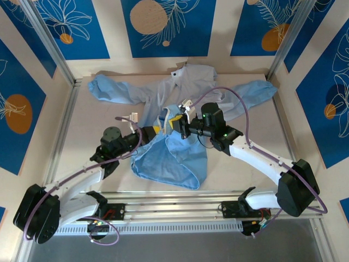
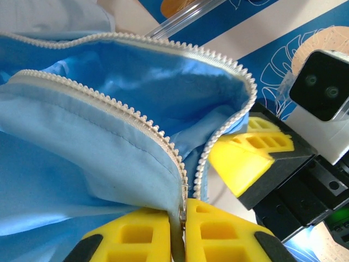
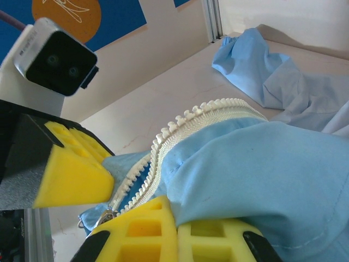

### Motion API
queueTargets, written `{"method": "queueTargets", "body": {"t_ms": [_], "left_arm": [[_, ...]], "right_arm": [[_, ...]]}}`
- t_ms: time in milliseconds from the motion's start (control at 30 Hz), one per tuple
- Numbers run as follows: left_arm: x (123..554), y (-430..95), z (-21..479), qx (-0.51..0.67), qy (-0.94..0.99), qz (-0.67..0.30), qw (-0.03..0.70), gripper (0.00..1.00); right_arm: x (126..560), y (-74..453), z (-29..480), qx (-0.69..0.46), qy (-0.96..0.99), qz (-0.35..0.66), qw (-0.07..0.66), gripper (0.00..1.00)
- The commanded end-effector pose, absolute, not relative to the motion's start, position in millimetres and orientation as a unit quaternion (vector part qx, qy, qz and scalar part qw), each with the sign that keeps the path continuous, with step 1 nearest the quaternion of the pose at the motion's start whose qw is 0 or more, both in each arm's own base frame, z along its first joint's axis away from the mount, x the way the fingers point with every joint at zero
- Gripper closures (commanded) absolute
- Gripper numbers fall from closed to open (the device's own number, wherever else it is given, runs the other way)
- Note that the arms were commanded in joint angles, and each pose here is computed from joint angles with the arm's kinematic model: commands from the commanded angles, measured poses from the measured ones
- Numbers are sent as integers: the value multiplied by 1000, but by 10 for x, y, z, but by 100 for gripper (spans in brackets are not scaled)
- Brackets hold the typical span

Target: Zip up the jacket

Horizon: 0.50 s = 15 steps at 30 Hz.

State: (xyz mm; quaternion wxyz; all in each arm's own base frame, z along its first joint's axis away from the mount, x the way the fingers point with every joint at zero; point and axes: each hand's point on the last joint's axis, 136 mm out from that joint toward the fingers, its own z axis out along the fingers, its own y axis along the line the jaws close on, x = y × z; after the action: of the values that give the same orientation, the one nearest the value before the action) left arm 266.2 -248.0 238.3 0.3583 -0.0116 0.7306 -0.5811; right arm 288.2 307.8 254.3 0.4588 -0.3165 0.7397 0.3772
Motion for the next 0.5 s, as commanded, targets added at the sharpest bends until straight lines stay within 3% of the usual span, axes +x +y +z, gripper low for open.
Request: {"method": "queueTargets", "body": {"t_ms": [0, 467], "left_arm": [[2667, -2478, 2520, -9, 709, -599, 372, 100], [2663, -2458, 2567, -10, 710, -596, 376, 100]], "right_arm": [[2864, 3131, 2572, -318, 730, 386, 465, 100], [2851, 3184, 2521, -325, 731, 387, 459, 100]]}}
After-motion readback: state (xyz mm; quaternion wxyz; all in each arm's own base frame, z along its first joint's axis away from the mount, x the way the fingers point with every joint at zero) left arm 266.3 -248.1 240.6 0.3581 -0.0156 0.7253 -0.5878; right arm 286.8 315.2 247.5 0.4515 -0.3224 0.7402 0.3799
